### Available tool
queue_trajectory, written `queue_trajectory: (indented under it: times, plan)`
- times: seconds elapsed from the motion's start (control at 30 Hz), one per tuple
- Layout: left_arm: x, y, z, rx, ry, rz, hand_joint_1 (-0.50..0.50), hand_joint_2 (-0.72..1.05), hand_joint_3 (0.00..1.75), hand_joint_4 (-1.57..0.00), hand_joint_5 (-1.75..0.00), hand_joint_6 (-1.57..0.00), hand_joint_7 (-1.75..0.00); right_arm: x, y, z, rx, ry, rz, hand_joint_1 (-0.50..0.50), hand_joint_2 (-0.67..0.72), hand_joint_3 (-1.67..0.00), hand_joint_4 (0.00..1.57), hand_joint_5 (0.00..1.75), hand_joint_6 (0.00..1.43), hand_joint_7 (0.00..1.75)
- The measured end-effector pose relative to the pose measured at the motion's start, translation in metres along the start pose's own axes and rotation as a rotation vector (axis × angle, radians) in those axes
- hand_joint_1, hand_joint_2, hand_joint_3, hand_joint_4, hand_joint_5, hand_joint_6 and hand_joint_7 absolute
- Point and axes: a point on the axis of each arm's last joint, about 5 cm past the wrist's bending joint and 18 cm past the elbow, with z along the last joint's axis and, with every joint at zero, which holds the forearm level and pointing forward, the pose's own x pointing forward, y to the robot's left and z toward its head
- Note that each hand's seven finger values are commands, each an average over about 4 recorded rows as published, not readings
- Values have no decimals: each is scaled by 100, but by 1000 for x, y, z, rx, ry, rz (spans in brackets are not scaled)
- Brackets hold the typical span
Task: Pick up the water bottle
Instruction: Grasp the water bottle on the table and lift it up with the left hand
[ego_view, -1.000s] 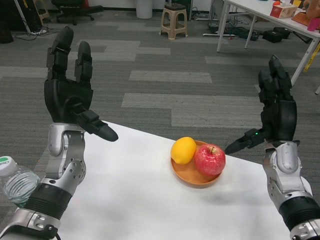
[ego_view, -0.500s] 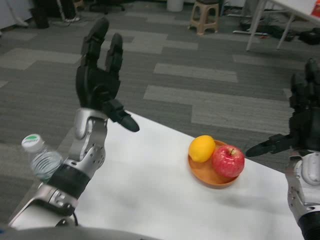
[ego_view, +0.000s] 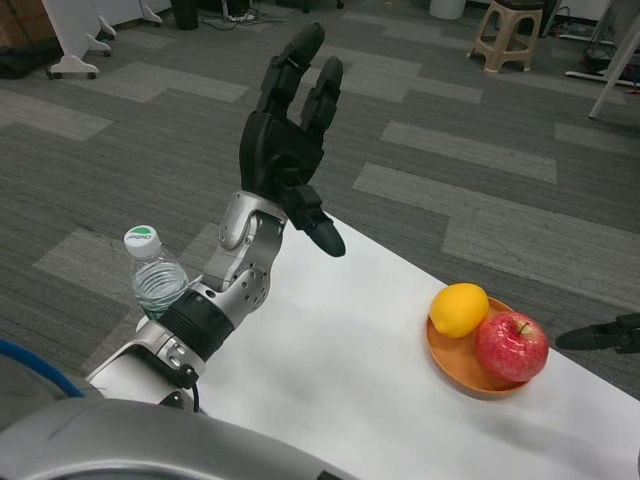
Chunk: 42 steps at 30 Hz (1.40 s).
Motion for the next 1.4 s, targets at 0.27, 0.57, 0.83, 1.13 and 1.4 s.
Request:
queue_trajectory:
  times: [0.27, 0.57, 0.83, 1.13, 1.4]
  plan:
    - [0, 0, 0, -1, 4, -1, -37, -55, 9, 0, 0, 0, -70, -2, -2, -2, -10, 18, -7, -33, 44, 0, 0, 0, 0, 7]
    - [10, -17, 13, -46, 1, -87, -37, -55, 9, 0, 0, 0, -73, -3, -4, -5, -20, 35, -13, -33, 47, 0, 0, 0, 0, 7]
    - [13, -22, 50, -40, -33, -106, -37, -55, 9, 0, 0, 0, -75, -4, -8, -7, -40, 56, -24, -33, 47, 0, 0, 0, 0, 7]
    - [21, -16, 87, 43, 46, -54, -37, -50, 9, 0, 0, 0, -77, -6, -14, -10, -64, 81, -34, -33, 47, 0, 0, 0, 0, 7]
    - [30, -10, 110, 28, 9, 9, -35, -46, 9, 0, 0, 0, -84, -5, -20, -8, -84, 78, -39, -33, 47, 0, 0, 0, 0, 7]
